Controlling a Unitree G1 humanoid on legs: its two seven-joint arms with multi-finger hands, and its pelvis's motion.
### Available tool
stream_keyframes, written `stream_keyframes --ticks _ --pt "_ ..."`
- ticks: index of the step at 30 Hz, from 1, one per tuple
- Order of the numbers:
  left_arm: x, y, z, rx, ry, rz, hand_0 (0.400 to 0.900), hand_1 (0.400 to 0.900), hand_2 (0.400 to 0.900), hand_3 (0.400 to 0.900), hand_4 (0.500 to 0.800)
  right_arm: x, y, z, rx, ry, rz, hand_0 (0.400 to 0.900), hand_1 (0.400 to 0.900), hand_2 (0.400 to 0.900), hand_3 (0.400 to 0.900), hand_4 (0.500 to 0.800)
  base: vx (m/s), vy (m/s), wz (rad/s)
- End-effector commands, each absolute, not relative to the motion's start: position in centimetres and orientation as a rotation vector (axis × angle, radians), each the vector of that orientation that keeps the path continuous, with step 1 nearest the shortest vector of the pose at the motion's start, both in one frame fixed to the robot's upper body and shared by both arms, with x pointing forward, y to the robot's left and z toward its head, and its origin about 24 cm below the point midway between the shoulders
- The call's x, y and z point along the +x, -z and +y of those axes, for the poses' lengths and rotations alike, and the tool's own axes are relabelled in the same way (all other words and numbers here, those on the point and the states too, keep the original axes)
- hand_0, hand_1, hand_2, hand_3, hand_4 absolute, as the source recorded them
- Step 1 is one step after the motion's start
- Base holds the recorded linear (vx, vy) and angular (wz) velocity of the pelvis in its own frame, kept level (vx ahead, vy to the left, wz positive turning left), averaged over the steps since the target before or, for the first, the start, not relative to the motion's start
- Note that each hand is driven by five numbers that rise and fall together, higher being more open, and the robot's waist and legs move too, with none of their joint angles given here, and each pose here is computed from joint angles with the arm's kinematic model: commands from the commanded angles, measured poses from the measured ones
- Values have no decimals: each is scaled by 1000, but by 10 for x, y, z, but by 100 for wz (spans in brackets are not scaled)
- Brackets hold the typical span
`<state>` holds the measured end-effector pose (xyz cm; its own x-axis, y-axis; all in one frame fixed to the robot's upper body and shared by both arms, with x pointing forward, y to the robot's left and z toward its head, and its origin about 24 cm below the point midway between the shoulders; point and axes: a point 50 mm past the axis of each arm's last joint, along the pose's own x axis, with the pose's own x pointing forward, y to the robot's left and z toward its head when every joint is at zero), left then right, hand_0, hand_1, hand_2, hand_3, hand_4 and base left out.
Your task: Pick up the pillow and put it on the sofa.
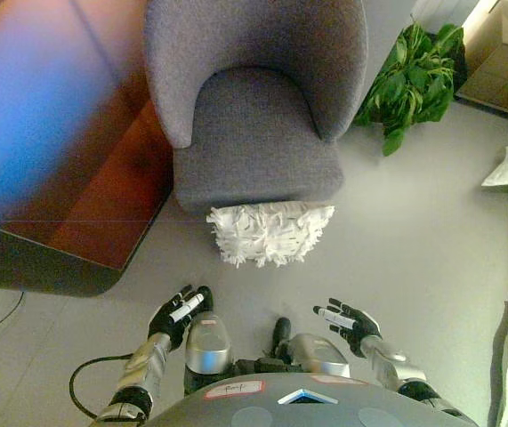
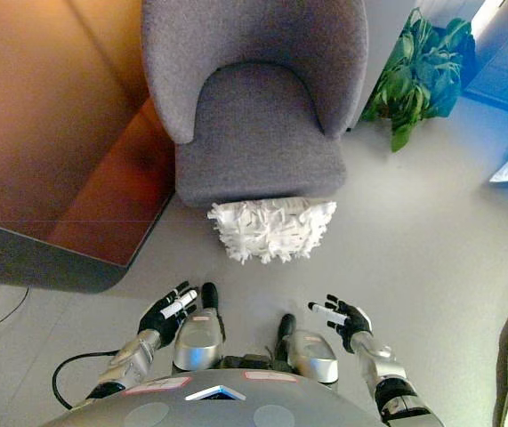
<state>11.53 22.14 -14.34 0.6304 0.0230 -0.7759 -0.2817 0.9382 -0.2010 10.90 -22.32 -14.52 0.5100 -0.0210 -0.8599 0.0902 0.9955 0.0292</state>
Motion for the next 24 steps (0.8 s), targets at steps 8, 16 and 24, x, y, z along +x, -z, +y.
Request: stream_keyframes --ticks 8,16,24 --pt "120 125 254 -161 -112 842 900 900 900 900 800 147 126 -200 -47 -28 869 900 900 900 900 800 330 205 14" --pt "129 118 260 -104 -59 845 900 900 900 900 800 177 102 -203 -260 -55 725 900 900 900 900 800 244 55 32" --pt "138 103 262 -122 45 778 900 900 900 900 800 176 84 -213 -482 -62 597 900 900 900 900 800 277 -335 50"
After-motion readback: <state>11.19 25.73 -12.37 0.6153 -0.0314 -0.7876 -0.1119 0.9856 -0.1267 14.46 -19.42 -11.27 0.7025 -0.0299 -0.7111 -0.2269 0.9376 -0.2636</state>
